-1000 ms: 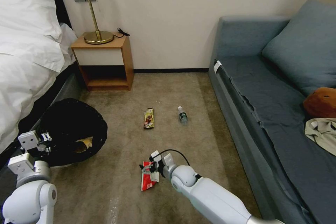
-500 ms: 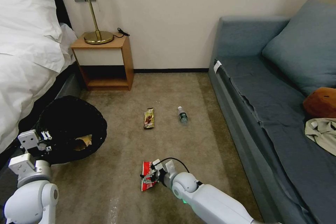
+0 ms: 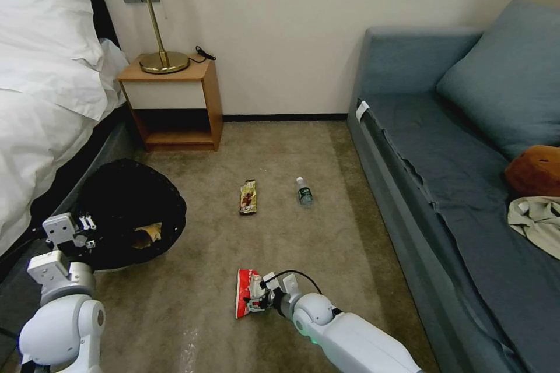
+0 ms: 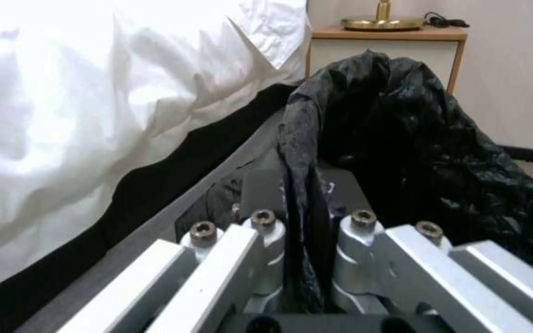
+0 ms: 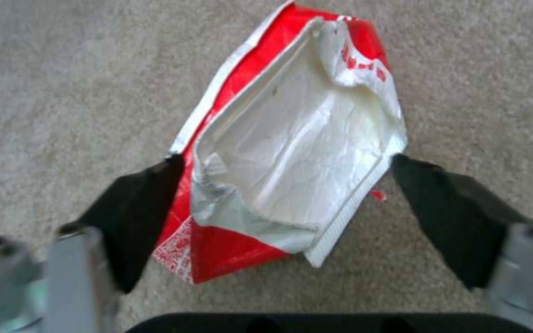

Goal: Pick up the trash bin, then pick up the garbage on the floor and place it into the trash bin.

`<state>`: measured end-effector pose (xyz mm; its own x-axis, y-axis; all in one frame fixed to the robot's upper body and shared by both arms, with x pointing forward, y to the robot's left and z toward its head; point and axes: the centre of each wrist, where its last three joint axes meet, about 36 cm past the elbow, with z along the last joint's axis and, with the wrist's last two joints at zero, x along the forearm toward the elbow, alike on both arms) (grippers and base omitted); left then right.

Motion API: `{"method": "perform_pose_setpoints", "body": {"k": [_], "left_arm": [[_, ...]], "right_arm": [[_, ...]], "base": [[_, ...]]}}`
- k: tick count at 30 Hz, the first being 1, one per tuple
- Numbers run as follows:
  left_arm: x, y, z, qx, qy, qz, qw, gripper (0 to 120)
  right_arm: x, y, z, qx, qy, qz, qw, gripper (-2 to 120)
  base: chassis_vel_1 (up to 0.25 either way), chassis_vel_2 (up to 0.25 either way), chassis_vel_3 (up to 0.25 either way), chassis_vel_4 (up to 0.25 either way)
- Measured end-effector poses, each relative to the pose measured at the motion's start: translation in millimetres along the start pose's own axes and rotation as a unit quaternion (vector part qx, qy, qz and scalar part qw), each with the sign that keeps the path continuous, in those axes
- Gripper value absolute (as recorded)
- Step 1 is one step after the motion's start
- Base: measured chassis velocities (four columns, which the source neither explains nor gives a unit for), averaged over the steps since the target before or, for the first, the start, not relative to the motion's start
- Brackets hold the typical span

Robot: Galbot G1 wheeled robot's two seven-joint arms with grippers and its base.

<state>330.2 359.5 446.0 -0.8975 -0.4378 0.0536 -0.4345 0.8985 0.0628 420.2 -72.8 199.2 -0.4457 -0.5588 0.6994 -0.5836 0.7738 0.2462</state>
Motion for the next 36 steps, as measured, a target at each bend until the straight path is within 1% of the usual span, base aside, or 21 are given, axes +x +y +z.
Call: {"method": "perform_pose_setpoints", "body": {"k": [1, 2, 3, 5, 7, 8, 10, 11, 13, 16, 17, 18, 20, 21, 22, 24, 30, 32, 33, 35, 36], "left_arm": [[0.0, 0.0, 0.0, 0.000, 0.000, 0.000, 1.0000, 5], [-0.1, 0.0, 0.2, 0.000, 0.000, 0.000, 1.0000, 5], [-0.1, -0.1, 0.2, 0.000, 0.000, 0.000, 1.0000, 5], [-0.1, -0.2, 0.2, 0.000, 0.001, 0.001, 1.0000, 5], [0.2, -0.7, 0.7, 0.001, 0.001, 0.001, 1.0000, 5], [0.2, -0.7, 0.7, 0.001, 0.001, 0.001, 1.0000, 5], [0.7, -1.5, 1.4, 0.002, 0.003, 0.002, 1.0000, 5], [0.7, -1.5, 1.4, 0.002, 0.003, 0.002, 1.0000, 5], [1.5, -1.8, 2.2, 0.001, 0.004, 0.003, 1.0000, 5], [2.4, -2.1, 2.4, 0.001, 0.005, 0.003, 1.0000, 5], [3.1, -2.5, 2.4, 0.001, 0.005, 0.004, 1.0000, 5], [3.5, -2.6, 2.5, 0.001, 0.005, 0.004, 1.0000, 5], [3.7, -2.6, 2.6, 0.001, 0.005, 0.004, 1.0000, 5], [4.1, -2.5, 3.0, 0.001, 0.005, 0.004, 1.0000, 5], [4.1, -2.5, 3.0, 0.001, 0.005, 0.004, 1.0000, 5], [4.4, -2.2, 3.3, 0.000, 0.005, 0.005, 1.0000, 5], [6.1, -0.8, 3.8, 0.000, 0.005, 0.004, 1.0000, 5], [7.9, 1.6, 5.2, 0.000, 0.006, 0.004, 1.0000, 5], [7.9, 1.6, 5.2, 0.000, 0.006, 0.004, 1.0000, 5], [8.3, 3.3, 6.0, 0.000, 0.006, 0.004, 1.0000, 5], [8.3, 3.3, 6.0, 0.000, 0.006, 0.004, 1.0000, 5]], "right_arm": [[0.0, 0.0, 0.0, 0.000, 0.000, 0.000, 1.000, 84], [0.1, -0.2, 0.2, 0.000, 0.000, -0.001, 1.000, 81], [0.2, -0.1, 1.0, 0.000, 0.001, -0.003, 1.000, 74], [0.2, -0.2, 1.3, 0.000, 0.001, -0.004, 1.000, 70], [0.4, -0.1, 1.6, 0.000, 0.001, -0.005, 1.000, 61], [0.4, -0.1, 1.6, 0.000, 0.001, -0.005, 1.000, 61], [0.6, -0.1, 1.1, 0.000, -0.001, -0.005, 1.000, 49], [0.6, -0.1, 1.1, 0.000, -0.001, -0.005, 1.000, 49], [1.0, 0.6, 0.9, 0.000, -0.002, -0.006, 1.000, 39], [1.2, 1.1, 1.9, 0.000, -0.001, -0.007, 1.000, 36], [1.2, 1.9, 3.0, 0.000, -0.001, -0.007, 1.000, 25], [1.1, 2.5, 3.4, 0.000, -0.001, -0.008, 1.000, 20], [1.1, 2.5, 3.4, 0.001, -0.001, -0.008, 1.000, 19], [1.5, 1.5, 2.1, 0.002, -0.004, -0.007, 1.000, 11], [1.5, 1.5, 2.1, 0.002, -0.004, -0.007, 1.000, 11], [3.6, -4.6, -6.8, -0.001, -0.015, -0.003, 1.000, 0], [6.1, -13.1, -19.1, -0.014, -0.030, 0.003, 0.999, 0], [9.0, -26.1, -40.5, -0.023, -0.057, 0.013, 0.998, 0], [9.0, -26.1, -40.5, -0.023, -0.057, 0.013, 0.998, 0], [15.4, -41.1, -72.2, -0.029, -0.095, 0.024, 0.995, 0], [15.4, -41.1, -72.2, -0.029, -0.095, 0.024, 0.995, 0]], "base": [[0.000, 0.000, 0.000, 0.000], [0.000, 0.000, 0.000, 0.000], [0.000, 0.000, 0.000, 0.000], [0.000, 0.000, 0.000, 0.000], [0.000, 0.000, 0.000, 0.000], [0.000, 0.000, 0.000, 0.000], [0.000, 0.000, 0.000, 0.000], [0.000, 0.000, 0.000, 0.000], [0.000, 0.000, 0.000, 0.000], [0.000, 0.000, 0.000, 0.000], [0.000, 0.000, 0.000, 0.000], [0.000, 0.000, 0.000, 0.000], [0.000, 0.000, 0.000, 0.000], [0.000, 0.000, 0.000, 0.000], [0.000, 0.000, 0.000, 0.000], [0.000, 0.000, 0.000, 0.000], [0.000, 0.000, 0.000, 0.000], [0.000, 0.000, 0.000, 0.000], [0.000, 0.000, 0.000, 0.000], [0.000, 0.000, 0.000, 0.000], [0.000, 0.000, 0.000, 0.000]]}}
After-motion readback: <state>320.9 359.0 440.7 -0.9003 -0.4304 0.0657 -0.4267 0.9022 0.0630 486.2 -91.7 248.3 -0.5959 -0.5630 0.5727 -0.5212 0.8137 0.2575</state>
